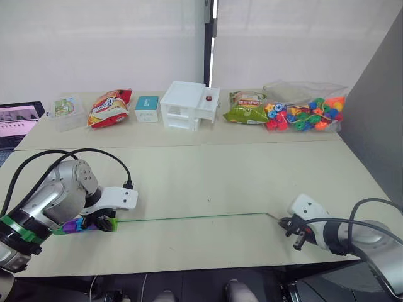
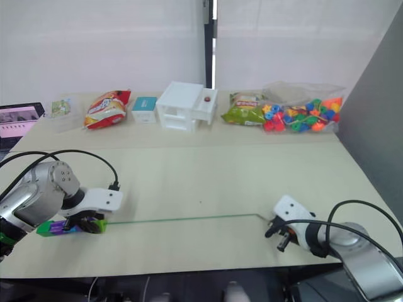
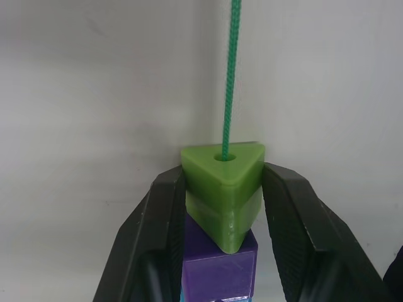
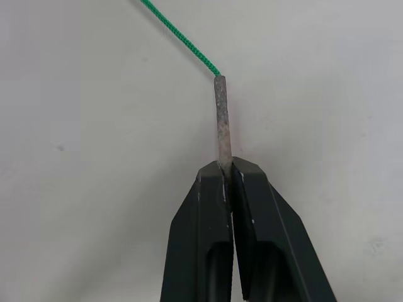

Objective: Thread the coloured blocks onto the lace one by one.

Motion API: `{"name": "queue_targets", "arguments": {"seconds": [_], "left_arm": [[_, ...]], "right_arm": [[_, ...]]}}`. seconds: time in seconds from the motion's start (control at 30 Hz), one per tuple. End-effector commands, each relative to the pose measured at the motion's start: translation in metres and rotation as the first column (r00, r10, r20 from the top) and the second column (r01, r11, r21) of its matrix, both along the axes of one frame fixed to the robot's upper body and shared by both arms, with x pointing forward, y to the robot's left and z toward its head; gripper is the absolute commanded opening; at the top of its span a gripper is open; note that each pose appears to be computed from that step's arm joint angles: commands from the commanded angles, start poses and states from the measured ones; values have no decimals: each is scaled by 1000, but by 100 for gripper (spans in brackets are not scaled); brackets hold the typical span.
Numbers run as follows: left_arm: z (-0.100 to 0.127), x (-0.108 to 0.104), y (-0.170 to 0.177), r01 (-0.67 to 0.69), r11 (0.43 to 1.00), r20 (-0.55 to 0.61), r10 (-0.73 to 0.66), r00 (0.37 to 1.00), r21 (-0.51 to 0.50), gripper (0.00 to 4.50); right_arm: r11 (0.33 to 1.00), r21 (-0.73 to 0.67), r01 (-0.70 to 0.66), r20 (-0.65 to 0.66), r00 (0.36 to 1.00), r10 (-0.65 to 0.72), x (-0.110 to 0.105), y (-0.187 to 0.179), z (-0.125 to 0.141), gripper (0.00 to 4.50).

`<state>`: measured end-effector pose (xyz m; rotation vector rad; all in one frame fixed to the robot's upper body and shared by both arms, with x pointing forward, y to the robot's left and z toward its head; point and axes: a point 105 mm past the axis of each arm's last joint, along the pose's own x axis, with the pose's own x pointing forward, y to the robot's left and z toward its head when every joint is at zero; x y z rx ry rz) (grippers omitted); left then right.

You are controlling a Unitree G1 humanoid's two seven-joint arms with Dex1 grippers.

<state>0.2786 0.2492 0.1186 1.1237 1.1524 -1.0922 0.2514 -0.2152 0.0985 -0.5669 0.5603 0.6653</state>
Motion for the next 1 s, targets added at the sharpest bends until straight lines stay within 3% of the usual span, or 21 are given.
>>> {"name": "queue_targets", "arguments": {"seconds": [0.03,0.43,0.67,0.9,0.97,1.0], "left_arm": [[-5,-8,11,-25,999,-46,26,999,26,129],[-17,-17,11,-12,1000,-29,12,999,10,129],[-26,-19,0,-10,999,21,11,1000,-44,129],[-32,-25,-8,3,997,42,0,999,-75,129],[-31,-22,-11,19,995,71,-12,997,-94,232],[-29,-20,-13,27,994,83,-18,996,-108,260]], "right_arm": [[999,-41,34,59,998,-32,2,-9,14,0],[994,-73,85,48,995,-82,-1,-25,14,0],[999,-54,-6,-41,999,4,-6,-4,-6,0],[1000,-1,-30,-70,997,30,3,23,-28,0],[1000,1,-18,-51,999,18,7,23,-32,67],[1000,9,-5,-28,1000,5,11,22,-29,96]]}}
